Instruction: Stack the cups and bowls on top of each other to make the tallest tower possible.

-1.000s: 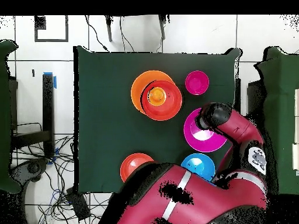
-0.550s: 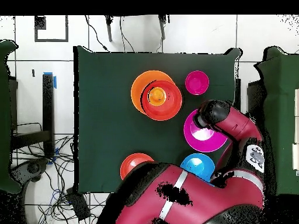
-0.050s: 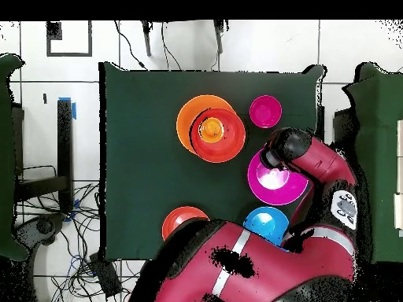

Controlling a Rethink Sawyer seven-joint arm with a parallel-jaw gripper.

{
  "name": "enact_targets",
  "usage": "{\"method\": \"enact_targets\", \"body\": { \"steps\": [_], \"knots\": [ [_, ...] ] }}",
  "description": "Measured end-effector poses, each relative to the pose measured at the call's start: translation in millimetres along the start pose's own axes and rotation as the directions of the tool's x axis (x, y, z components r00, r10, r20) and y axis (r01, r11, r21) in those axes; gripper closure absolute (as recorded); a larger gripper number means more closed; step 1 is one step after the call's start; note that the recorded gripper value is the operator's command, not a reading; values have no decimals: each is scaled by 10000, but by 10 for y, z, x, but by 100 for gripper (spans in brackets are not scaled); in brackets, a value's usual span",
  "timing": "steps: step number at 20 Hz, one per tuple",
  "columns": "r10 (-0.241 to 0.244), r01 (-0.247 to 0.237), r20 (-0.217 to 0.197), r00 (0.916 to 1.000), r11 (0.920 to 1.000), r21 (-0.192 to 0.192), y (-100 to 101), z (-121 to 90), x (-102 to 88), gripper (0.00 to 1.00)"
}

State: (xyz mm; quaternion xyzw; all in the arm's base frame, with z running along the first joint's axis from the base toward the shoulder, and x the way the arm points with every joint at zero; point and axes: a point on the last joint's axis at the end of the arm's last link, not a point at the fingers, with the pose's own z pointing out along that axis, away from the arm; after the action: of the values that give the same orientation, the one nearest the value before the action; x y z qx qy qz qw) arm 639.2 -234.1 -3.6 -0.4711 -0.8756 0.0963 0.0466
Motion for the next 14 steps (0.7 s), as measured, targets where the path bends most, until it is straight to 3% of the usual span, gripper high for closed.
{"method": "enact_targets", "body": {
  "steps": [6,14],
  "knots": [
    [-14,16,-344,9994,10000,60,27,-121,-21,0],
    [-63,61,-253,9997,9999,-83,119,-334,-156,0]
  ]
}}
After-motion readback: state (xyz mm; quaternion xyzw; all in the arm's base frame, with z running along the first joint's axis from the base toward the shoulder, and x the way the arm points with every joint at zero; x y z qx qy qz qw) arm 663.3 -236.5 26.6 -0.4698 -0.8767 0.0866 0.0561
